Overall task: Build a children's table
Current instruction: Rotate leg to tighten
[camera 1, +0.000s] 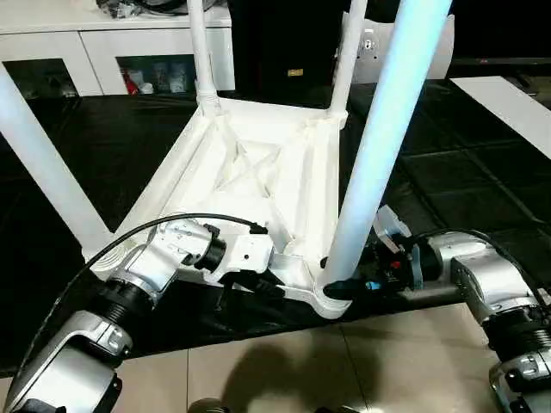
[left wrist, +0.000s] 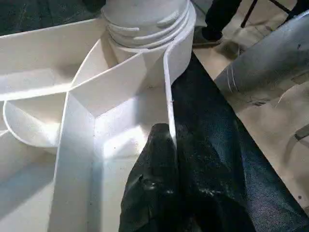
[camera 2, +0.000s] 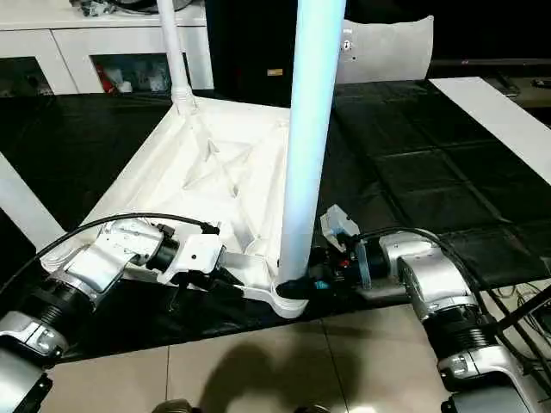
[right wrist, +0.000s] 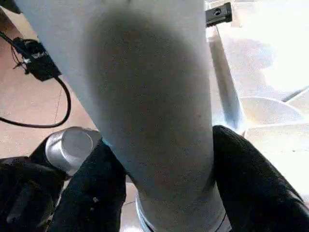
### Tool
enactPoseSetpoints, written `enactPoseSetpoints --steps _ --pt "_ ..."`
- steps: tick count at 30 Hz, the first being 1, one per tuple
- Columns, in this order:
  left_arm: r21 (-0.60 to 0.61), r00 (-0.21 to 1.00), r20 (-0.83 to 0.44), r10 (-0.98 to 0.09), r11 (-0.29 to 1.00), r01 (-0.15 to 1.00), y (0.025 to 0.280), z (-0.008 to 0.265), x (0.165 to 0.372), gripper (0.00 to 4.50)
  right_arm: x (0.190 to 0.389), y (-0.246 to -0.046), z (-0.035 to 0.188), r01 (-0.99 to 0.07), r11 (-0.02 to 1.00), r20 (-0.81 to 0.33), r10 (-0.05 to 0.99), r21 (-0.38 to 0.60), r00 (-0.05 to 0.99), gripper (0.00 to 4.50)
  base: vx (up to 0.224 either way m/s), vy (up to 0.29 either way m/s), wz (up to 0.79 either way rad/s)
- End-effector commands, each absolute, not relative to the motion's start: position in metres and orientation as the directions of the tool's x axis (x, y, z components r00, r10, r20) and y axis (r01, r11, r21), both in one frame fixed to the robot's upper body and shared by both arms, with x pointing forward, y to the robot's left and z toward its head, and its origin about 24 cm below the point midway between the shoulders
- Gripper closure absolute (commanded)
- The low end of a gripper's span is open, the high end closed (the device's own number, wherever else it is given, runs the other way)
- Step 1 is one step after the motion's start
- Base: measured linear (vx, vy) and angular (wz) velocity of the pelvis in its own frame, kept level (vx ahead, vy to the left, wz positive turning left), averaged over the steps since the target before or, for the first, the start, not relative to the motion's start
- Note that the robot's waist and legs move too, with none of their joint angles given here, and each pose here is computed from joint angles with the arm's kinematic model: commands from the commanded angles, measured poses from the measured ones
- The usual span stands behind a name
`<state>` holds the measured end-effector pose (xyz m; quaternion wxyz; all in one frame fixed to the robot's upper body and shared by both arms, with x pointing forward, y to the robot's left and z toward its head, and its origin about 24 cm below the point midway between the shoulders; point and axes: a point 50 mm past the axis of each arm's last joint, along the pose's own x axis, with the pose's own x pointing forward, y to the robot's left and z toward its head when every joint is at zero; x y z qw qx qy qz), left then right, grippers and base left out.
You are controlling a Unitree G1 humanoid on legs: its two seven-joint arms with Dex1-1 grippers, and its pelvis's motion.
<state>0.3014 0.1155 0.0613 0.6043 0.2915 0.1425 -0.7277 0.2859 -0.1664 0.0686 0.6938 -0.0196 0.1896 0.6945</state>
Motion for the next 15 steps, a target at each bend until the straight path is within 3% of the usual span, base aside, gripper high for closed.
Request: enactPoseSetpoints --steps 1,7,10,15 --pt "0.126 -0.125 -0.595 -0.794 -0.246 0.961 0.111 0.061 0.297 4.5 0.284 -0.164 0.071 -0.969 0.035 -0.255 0.967 0.245 -0.029 2.23 0.0 0.0 0.0" --pt "0.088 0.012 -0.541 -0.841 -0.043 0.995 0.112 0.061 0.301 4.5 0.292 -0.149 0.065 -0.958 0.203 -0.25 0.957 0.201 0.15 2.34 0.0 0.0 0.0" --pt "0.057 0.127 -0.49 -0.863 0.113 0.992 0.105 0.063 0.3 4.5 0.307 -0.127 0.058 -0.896 0.408 -0.248 0.899 0.173 0.362 2.39 0.0 0.0 0.0" --pt "0.054 0.276 -0.451 -0.849 0.282 0.958 0.092 0.067 0.306 4.5 0.323 -0.104 0.054 -0.787 0.593 -0.25 0.798 0.168 0.548 2.45 0.0 0.0 0.0"
